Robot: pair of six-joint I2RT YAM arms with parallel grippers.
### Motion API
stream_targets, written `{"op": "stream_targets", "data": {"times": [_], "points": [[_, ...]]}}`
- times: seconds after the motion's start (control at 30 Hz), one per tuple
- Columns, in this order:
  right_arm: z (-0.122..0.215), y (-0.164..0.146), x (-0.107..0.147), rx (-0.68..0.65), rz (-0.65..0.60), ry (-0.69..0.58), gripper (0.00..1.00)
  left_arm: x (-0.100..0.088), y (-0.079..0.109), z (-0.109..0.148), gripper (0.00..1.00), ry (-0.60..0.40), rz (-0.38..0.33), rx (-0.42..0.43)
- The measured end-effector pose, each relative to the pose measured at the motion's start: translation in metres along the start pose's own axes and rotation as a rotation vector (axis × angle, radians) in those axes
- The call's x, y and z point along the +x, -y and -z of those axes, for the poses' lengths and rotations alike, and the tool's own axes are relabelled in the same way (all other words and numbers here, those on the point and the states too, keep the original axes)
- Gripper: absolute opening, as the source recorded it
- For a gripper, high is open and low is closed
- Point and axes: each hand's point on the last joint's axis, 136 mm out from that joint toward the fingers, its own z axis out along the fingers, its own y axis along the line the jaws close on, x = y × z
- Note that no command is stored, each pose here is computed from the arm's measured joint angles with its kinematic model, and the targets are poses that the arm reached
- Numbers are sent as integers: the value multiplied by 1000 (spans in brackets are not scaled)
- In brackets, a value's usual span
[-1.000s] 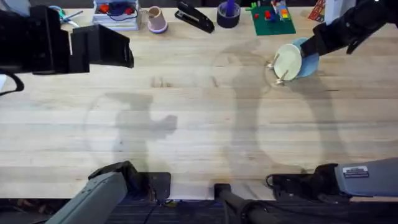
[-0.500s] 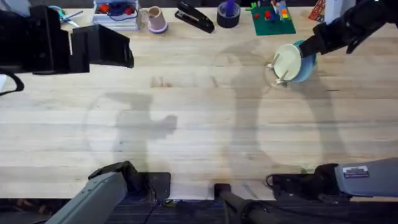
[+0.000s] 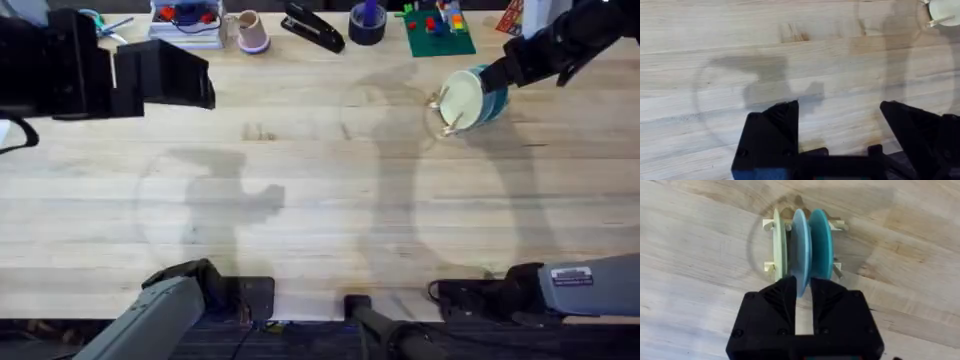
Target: Pick up the plates from the table one by one and place each into a slot on the dish rack.
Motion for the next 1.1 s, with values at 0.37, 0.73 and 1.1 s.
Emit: {"op": "stream_targets", "data": {"times": [0.37, 0.73, 1.1], "points": [[4, 0, -2, 5, -3, 13, 200, 0, 0, 0, 994, 0, 0, 0], [64, -2, -3, 59, 0, 150, 438, 0, 0, 0, 993, 0, 0, 0], [132, -20, 32, 89, 1, 231, 909, 0, 0, 0, 992, 0, 0, 0]]}}
